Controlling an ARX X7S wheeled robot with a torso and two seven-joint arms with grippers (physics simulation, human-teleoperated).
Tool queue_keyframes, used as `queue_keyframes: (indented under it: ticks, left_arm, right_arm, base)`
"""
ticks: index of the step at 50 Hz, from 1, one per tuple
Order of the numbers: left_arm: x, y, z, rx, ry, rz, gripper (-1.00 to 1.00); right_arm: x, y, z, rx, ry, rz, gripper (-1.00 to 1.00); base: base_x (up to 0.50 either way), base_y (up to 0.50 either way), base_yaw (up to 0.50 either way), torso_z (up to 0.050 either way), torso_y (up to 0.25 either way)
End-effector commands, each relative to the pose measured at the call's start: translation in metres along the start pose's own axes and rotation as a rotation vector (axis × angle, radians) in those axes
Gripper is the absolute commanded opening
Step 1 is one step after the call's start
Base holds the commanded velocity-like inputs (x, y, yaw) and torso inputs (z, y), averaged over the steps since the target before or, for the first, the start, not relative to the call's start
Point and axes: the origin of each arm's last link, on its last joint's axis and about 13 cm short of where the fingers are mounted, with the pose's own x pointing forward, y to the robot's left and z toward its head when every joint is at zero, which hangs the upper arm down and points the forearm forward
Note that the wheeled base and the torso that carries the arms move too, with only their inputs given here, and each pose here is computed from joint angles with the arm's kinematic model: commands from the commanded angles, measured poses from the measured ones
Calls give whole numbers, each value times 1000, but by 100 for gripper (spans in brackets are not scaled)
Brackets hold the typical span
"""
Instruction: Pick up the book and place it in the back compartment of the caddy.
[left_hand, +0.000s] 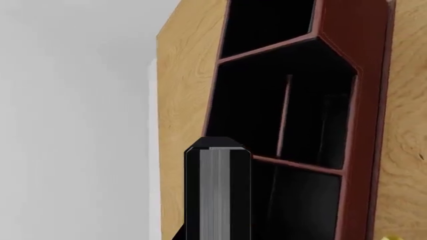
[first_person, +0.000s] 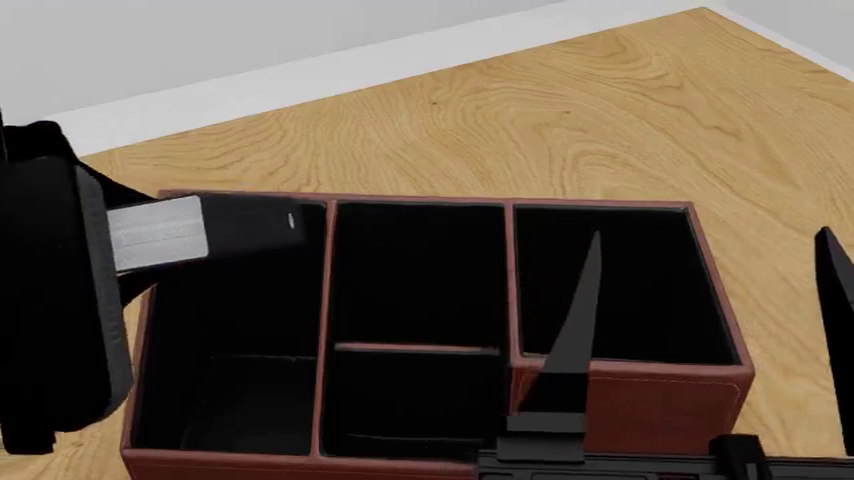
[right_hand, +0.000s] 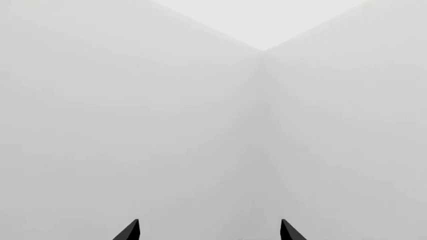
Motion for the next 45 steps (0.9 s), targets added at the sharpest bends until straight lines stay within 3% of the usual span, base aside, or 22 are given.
queue_keyframes:
  ticks: [1,20,31,35,45]
  left_arm:
    - [7,22,31,54,-85,62,-100]
    - [33,36,62,32,-160,-20,-100]
    - [35,47,81,18,-152,-67,-100]
    - [37,50,87,47,-102,-87,-100]
    - [42,43,95,57,-81,-161,-100]
  right_arm:
    - [-2,-9,1,-6,-36,-59,100]
    - [-1,-15,-7,16,-31,-77,100]
    - [0,-19,-14,31,-24,-88,100]
    - [0,-20,-15,40,-25,-93,100]
    - [-3,-25,-17,58,-30,-112,100]
  base:
    - [0,0,0,0,10]
    - [0,0,0,0,1]
    - [0,0,0,0,2]
    - [0,0,0,0,0]
    - [0,0,0,0,2]
